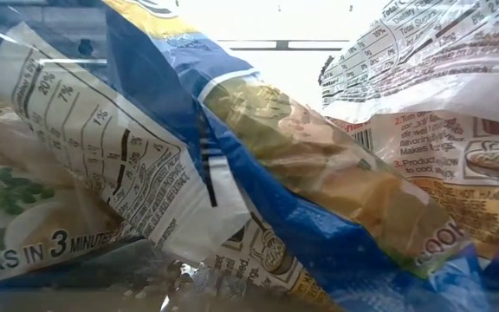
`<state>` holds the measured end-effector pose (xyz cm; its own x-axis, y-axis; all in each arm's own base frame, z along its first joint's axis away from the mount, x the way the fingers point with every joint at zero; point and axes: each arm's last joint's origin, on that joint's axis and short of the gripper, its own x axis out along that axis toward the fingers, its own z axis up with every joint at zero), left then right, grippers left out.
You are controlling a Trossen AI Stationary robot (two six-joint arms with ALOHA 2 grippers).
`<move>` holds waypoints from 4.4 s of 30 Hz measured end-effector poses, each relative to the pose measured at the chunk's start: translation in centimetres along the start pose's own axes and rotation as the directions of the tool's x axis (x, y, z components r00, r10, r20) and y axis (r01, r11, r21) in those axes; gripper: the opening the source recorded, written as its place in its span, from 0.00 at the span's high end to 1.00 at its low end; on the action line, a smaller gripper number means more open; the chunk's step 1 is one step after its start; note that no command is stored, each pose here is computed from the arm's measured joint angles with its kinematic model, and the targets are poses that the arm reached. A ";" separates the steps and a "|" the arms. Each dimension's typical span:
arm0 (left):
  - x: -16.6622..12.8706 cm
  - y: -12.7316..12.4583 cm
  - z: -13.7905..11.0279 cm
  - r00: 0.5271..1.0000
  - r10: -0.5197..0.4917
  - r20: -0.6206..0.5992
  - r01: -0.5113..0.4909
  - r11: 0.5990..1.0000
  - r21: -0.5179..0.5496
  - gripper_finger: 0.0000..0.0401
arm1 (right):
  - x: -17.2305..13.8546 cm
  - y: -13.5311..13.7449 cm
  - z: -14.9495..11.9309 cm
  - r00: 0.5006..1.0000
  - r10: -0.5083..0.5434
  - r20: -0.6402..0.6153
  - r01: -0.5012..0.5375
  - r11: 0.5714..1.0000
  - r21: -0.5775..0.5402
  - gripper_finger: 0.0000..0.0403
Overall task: Sort Maruchan noodles
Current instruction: Put the green noodle pack into the top right transparent bin
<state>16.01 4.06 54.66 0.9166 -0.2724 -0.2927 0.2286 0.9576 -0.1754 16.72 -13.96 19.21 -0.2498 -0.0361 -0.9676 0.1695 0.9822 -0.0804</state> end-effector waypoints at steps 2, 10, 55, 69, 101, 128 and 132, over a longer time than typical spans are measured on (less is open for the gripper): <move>0.0 0.0 0.0 1.000 0.000 0.000 0.000 1.000 0.000 0.57 | 0.0 0.0 -0.1 1.000 0.008 -0.004 -0.008 1.000 -0.002 0.49; 0.0 0.0 0.0 1.000 0.000 0.000 0.000 1.000 0.000 0.57 | -0.1 0.7 -0.9 0.991 0.111 -0.076 -0.111 0.994 0.007 0.47; 0.0 0.0 0.0 1.000 0.003 -0.004 -0.003 0.999 0.032 0.57 | -3.7 0.5 -1.4 0.960 0.175 0.219 -0.221 0.952 0.210 0.71; 0.0 0.0 0.0 1.000 0.003 -0.004 -0.003 0.998 0.058 0.57 | -5.2 1.2 -3.2 0.978 -0.019 0.207 -0.065 0.918 0.391 0.98; 0.5 0.4 0.0 0.999 0.036 -0.015 -0.035 0.996 0.079 0.57 | -4.5 1.9 -4.6 0.925 -0.249 0.288 -0.033 0.702 0.712 0.99; 0.5 0.5 -0.3 0.999 0.035 -0.038 -0.033 0.997 0.064 0.57 | -2.7 5.1 -4.3 0.906 0.221 0.360 -0.422 0.438 0.794 0.67; 0.5 0.5 -0.3 0.998 0.035 -0.046 -0.032 0.998 0.059 0.57 | -3.5 4.9 -4.3 0.901 0.211 0.379 -0.434 0.434 0.790 0.55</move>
<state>16.51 4.34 54.09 0.9078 -0.2431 -0.3419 0.2181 0.9697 -0.1103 14.36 -8.24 23.23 0.1720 0.1053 -0.9794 0.9348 0.2961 0.1960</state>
